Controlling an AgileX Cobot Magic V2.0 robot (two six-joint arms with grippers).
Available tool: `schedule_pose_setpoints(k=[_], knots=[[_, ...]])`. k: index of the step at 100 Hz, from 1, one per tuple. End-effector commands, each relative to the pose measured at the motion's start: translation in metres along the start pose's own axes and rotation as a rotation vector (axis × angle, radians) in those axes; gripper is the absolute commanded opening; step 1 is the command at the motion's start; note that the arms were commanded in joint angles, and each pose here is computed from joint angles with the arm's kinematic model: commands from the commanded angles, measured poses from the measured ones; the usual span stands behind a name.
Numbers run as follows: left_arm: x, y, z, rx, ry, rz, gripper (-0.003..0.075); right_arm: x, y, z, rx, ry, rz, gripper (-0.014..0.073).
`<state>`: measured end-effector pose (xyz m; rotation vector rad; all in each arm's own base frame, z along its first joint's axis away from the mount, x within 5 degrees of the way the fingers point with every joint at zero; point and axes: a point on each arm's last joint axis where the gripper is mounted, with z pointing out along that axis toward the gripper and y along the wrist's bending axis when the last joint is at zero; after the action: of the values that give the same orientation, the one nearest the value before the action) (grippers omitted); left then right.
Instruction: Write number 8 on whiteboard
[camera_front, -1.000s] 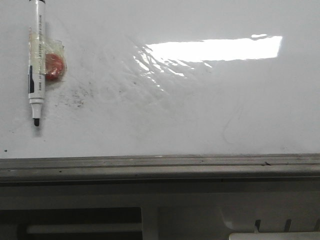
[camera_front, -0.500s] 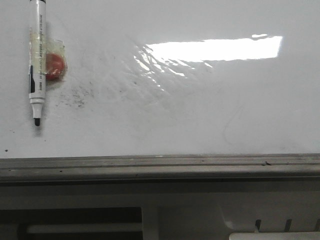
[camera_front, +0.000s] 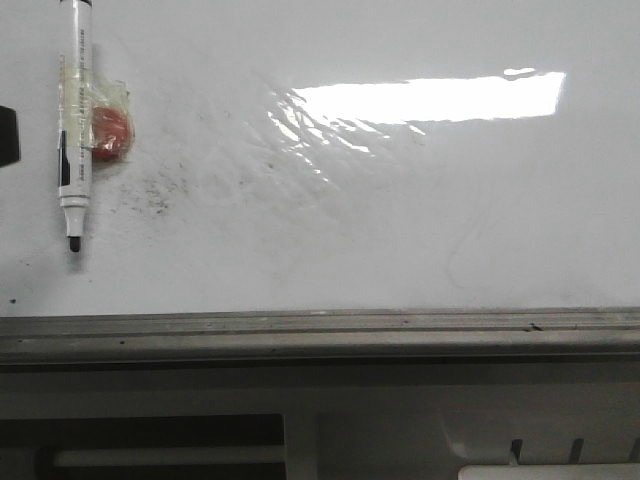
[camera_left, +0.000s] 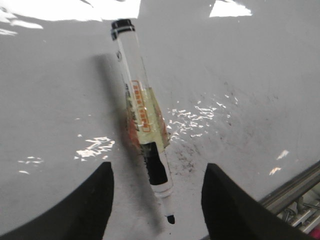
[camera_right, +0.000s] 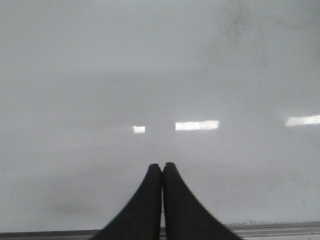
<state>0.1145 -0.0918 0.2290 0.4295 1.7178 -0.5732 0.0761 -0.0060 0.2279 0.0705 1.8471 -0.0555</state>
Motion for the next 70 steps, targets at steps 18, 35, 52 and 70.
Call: schedule_pose_setpoints(k=[18,35,52,70], knots=[[-0.020,-0.009,0.031,0.007,-0.066,0.003,0.0368,-0.018,0.000,-0.002,0.004,-0.090,-0.001,-0.0063],[-0.017,-0.009,0.044,-0.015,-0.028,-0.015,0.0368,-0.018,0.000,-0.002,0.004,-0.090,-0.001,-0.0063],[-0.012,-0.003,0.048,-0.088,0.000,-0.127,0.0305,-0.017,0.002,0.000,-0.026,-0.075,-0.008,-0.0063],[-0.010,0.000,0.050,-0.112,0.012,-0.135,0.0057,-0.013,0.014,0.003,-0.156,-0.022,-0.045,-0.0063]])
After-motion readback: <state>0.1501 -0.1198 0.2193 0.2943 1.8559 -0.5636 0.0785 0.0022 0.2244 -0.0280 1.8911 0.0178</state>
